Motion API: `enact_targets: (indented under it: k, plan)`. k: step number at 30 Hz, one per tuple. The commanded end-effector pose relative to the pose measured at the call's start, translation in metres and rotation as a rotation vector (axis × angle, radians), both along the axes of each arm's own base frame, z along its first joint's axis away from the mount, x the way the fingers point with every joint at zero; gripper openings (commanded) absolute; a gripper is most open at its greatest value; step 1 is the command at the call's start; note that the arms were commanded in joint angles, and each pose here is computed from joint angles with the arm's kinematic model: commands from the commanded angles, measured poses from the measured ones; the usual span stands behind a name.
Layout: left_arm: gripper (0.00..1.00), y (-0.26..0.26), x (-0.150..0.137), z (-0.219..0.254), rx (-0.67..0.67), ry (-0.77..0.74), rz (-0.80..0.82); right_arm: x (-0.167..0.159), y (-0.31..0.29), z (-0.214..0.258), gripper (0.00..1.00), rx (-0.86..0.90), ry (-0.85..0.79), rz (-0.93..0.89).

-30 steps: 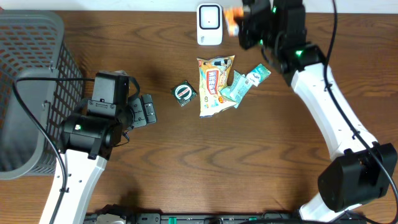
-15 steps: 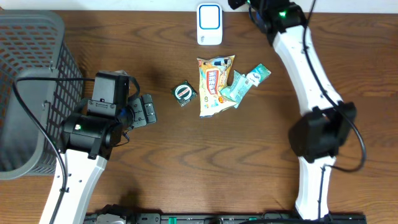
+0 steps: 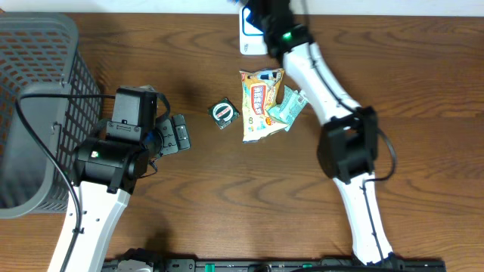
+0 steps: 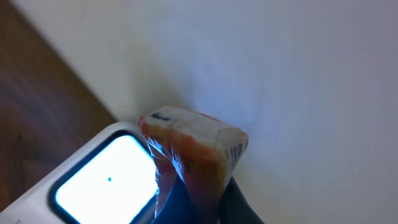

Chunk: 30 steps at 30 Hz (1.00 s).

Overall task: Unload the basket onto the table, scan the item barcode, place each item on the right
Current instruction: 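Hold the orange pack's barcode under the white scanner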

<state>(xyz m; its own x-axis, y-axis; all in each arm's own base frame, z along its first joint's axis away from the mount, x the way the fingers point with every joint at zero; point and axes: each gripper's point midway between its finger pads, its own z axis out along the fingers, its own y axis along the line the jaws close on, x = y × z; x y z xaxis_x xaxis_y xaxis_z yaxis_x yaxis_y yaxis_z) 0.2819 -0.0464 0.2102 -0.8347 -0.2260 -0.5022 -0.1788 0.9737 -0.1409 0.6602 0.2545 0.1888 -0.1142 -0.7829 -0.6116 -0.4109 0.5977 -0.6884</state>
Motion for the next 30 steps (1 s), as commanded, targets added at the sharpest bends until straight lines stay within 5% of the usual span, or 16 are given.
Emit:
enact_targets:
  k: [1, 18, 30]
  plan:
    - [0.98, 0.0, 0.002, 0.003, -0.007, -0.006, 0.009, 0.006, -0.003, -0.023, 0.01, -0.167, -0.02, -0.027]
    - [0.98, 0.0, 0.002, 0.003, -0.007, -0.006, 0.009, 0.009, -0.02, -0.038, 0.01, -0.213, -0.005, -0.102]
    - [0.98, 0.0, 0.002, 0.003, -0.007, -0.006, 0.009, 0.001, -0.077, 0.048, 0.01, 0.003, -0.014, -0.222]
